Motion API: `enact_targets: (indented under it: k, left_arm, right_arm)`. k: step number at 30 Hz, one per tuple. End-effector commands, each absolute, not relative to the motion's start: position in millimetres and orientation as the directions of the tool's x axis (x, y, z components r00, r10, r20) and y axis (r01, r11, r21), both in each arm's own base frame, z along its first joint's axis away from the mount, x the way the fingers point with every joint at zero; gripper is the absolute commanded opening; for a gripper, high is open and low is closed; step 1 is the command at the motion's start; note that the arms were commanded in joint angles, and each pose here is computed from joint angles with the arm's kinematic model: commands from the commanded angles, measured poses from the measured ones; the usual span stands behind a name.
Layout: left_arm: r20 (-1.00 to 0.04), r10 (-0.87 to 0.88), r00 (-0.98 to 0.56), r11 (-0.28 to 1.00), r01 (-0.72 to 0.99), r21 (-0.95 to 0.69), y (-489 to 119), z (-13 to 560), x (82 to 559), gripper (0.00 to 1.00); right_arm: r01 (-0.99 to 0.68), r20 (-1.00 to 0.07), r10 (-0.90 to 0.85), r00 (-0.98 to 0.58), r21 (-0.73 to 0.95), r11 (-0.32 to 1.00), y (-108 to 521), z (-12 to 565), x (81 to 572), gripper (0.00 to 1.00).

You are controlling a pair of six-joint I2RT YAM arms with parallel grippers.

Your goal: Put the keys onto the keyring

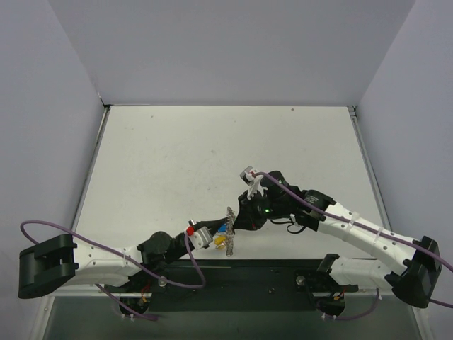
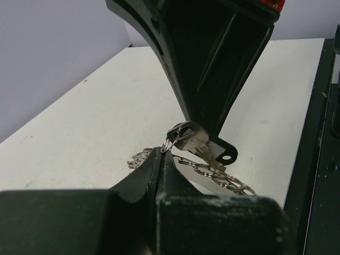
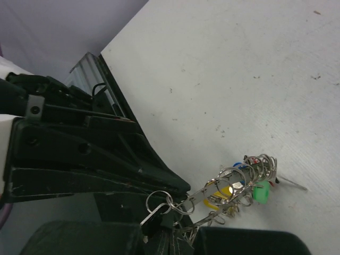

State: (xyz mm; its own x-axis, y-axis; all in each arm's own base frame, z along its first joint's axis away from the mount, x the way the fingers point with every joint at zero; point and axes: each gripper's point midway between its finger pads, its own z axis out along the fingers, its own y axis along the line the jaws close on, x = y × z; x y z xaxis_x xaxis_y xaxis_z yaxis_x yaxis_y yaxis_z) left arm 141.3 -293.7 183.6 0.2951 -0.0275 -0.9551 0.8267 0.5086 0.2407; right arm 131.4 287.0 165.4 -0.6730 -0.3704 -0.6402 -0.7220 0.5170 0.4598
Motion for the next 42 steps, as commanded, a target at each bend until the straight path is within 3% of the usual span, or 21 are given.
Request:
enact_targets:
  k: [1, 10, 17, 22, 23, 26, 32, 42]
  left_arm:
    - [-0.934, -0.120, 0.335, 0.535, 0.815, 0.223, -290.9, 212.1, 141.0, 0.00]
    - [-0.932, -0.121, 0.341, 0.534, 0.814, 0.229, -291.0, 213.4, 140.7, 0.00]
    - [-0.932, -0.122, 0.342, 0.535, 0.813, 0.228, -287.6, 211.9, 139.9, 0.00]
    - [-0.931, -0.125, 0.343, 0.532, 0.815, 0.229, -286.0, 211.9, 138.6, 0.00]
    - [-0.930, -0.128, 0.344, 0.533, 0.815, 0.228, -285.6, 212.9, 138.5, 0.00]
    - [-0.929, -0.131, 0.345, 0.527, 0.818, 0.230, -286.5, 213.7, 137.4, 0.00]
    - [-0.925, -0.146, 0.350, 0.506, 0.830, 0.234, -288.3, 215.7, 133.0, 0.00]
    - [-0.913, -0.175, 0.369, 0.463, 0.849, 0.255, -289.9, 219.0, 123.0, 0.00]
  right_arm:
    - [-0.767, -0.696, -0.332, -0.637, 0.526, 0.368, 299.0, 196.8, 113.0, 0.00]
    - [-0.756, -0.687, -0.318, -0.654, 0.573, 0.316, 314.1, 200.7, 109.8, 0.00]
    - [-0.798, -0.775, -0.240, -0.584, 0.494, 0.345, 299.9, 225.6, 121.6, 0.00]
    - [-0.827, -0.848, -0.170, -0.503, 0.414, 0.381, 283.3, 243.8, 130.1, 0.27]
    - [-0.827, -0.858, -0.167, -0.485, 0.388, 0.407, 279.5, 241.6, 135.1, 0.39]
    - [-0.837, -0.873, -0.180, -0.453, 0.347, 0.424, 274.4, 236.4, 138.9, 0.53]
    - [-0.897, -0.873, -0.278, -0.400, 0.310, 0.316, 281.2, 215.2, 126.9, 0.55]
    - [-0.977, -0.924, -0.335, -0.186, 0.138, 0.161, 283.2, 210.9, 124.2, 0.58]
